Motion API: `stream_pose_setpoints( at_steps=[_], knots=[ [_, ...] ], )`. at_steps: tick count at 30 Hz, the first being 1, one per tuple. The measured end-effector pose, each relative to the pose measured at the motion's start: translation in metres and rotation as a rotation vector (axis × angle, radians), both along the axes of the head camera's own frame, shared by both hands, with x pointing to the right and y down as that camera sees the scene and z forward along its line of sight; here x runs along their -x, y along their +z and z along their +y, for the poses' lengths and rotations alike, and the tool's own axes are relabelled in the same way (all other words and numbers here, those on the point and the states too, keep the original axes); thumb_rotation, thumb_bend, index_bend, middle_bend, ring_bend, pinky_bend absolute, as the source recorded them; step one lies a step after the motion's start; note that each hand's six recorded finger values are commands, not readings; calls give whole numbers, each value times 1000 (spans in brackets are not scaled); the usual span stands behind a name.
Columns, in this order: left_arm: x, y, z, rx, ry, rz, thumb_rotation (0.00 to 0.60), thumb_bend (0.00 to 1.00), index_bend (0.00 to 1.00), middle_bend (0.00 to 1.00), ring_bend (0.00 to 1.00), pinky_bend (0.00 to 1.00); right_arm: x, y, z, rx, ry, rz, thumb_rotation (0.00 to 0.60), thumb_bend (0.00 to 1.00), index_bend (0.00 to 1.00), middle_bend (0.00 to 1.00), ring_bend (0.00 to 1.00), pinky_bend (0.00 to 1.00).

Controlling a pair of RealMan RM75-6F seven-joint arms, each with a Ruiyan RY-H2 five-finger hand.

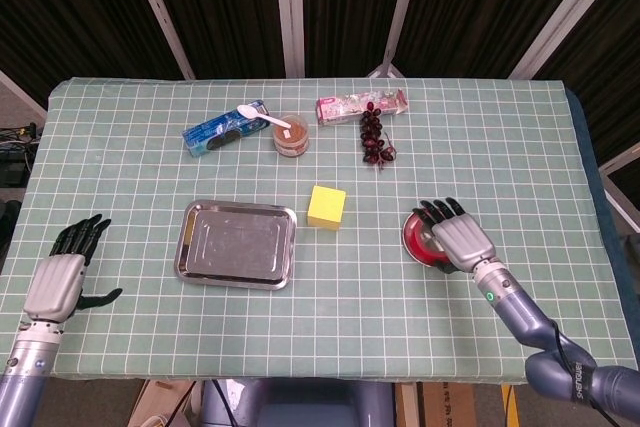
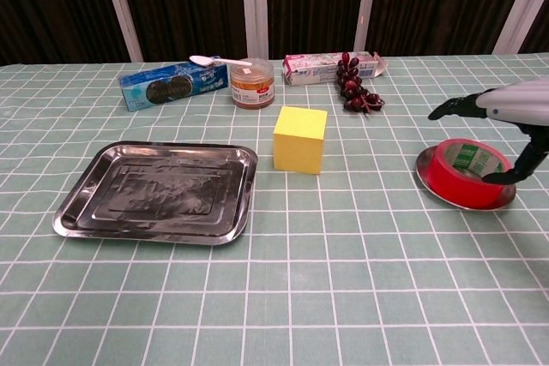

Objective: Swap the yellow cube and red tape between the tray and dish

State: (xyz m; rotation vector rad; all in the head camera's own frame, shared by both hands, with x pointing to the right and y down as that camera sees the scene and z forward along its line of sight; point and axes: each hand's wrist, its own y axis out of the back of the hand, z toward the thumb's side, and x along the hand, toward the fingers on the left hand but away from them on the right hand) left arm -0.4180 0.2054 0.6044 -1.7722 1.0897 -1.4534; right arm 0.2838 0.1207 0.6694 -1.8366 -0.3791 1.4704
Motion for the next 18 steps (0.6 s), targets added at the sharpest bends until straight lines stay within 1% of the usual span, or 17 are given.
stream_pose_setpoints(
  at_steps=[6, 10, 18],
  knots=[
    [-10, 3, -3, 4, 27, 15, 600, 26, 0, 17, 0, 0, 12, 0, -6, 6, -20, -4, 524, 324, 0, 0, 0, 0],
    [-17, 6, -7, 8, 42, 28, 600, 25, 0, 17, 0, 0, 14, 5, -6, 26, -28, 17, 524, 324, 0, 0, 0, 0],
    [-18, 8, -8, 10, 47, 33, 600, 26, 0, 18, 0, 0, 14, 14, -9, 51, -42, 63, 524, 322, 0, 0, 0, 0]
  ],
)
